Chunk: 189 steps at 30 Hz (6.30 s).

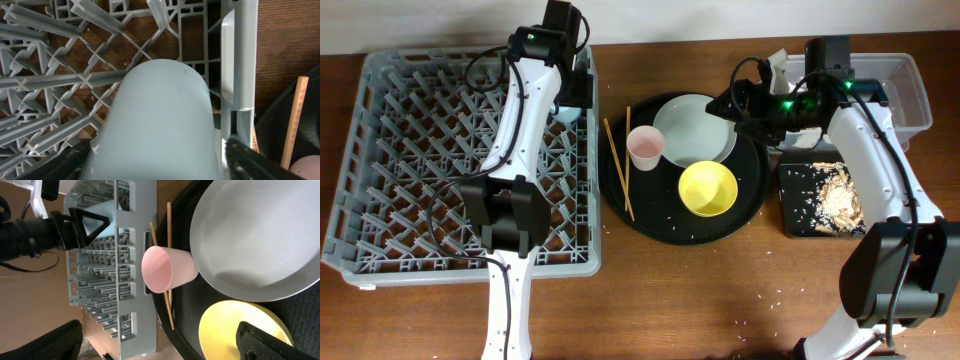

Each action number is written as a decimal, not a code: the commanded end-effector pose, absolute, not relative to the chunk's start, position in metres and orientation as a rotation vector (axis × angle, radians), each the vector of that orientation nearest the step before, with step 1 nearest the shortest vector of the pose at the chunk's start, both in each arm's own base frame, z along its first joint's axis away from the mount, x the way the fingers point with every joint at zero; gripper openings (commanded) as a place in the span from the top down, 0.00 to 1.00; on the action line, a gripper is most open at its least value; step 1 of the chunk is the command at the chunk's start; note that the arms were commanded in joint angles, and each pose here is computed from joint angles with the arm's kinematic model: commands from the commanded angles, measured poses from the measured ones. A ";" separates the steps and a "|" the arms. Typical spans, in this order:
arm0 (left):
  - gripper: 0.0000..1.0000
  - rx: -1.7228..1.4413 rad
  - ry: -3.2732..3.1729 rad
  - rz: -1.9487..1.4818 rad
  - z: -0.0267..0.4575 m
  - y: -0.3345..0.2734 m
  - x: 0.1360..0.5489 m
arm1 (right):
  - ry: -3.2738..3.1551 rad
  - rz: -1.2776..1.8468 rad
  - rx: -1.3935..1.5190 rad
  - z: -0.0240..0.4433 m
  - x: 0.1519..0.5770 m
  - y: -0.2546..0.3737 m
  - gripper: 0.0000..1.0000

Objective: Sort waste into correct bins and load items into the dishwasher rack
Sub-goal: 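Place the light-blue cup upside down in the dish rack with the left gripper, then grasp the pink cup with the right gripper and lift it, then hand the pink cup from the right gripper to the left gripper, then place the pink cup upside down in the dish rack with the left gripper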

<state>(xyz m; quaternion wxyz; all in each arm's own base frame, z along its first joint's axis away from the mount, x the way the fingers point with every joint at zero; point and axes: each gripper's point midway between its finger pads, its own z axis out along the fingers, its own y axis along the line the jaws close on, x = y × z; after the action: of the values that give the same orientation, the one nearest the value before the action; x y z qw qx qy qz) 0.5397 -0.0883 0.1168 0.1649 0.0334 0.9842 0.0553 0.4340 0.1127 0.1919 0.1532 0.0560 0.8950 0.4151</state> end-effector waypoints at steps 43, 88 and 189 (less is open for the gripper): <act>0.01 0.117 2.531 -0.945 0.288 -0.096 0.490 | 2.322 1.525 -0.133 0.229 0.459 0.225 0.96; 0.10 0.602 2.129 -1.699 0.365 -0.213 0.426 | 1.893 1.768 -0.345 0.337 0.471 0.233 0.96; 0.46 0.218 3.033 -0.075 0.156 -0.107 0.450 | 2.727 0.793 0.130 0.133 0.447 0.085 0.08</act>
<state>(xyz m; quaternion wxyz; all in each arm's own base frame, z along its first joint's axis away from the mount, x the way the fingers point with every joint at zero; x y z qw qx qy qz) 0.4540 -0.0983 0.1447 0.0472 0.0727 0.9962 0.0007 0.4477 0.0847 0.1280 0.1412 0.0543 0.9475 0.2818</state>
